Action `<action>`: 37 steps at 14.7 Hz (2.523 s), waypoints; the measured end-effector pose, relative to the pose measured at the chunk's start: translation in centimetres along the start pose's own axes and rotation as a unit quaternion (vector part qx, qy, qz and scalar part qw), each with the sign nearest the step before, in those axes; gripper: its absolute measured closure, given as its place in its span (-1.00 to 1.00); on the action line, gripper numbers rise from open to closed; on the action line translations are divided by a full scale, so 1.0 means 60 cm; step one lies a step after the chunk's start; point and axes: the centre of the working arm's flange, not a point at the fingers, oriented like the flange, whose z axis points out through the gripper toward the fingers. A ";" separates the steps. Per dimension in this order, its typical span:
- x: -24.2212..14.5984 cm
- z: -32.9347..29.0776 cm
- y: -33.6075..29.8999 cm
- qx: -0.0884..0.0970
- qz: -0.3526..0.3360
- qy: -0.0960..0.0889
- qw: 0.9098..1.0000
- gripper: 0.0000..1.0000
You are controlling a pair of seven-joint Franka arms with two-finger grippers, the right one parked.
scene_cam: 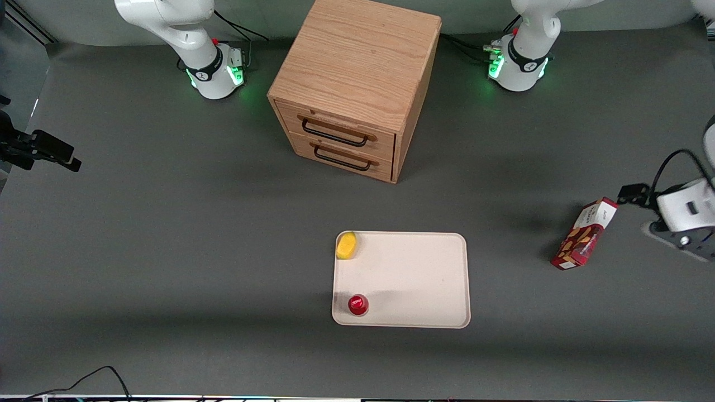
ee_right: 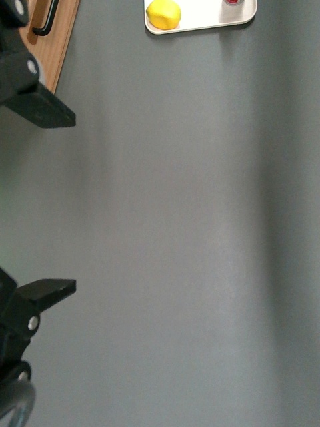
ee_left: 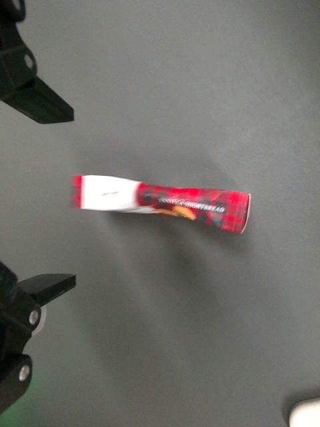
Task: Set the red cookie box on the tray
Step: 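Close the left gripper on the shortbread box and lift it, then carry the box over the white tray and lower it upright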
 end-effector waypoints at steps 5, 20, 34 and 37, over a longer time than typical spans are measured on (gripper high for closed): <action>-0.012 0.222 -0.011 -0.011 0.000 0.061 0.998 -0.59; 0.058 -0.200 0.111 -0.079 -0.154 0.064 0.983 0.74; 0.391 0.179 0.443 -0.029 -0.266 0.175 0.948 0.64; 0.392 0.176 0.438 -0.009 -0.267 0.172 0.948 0.02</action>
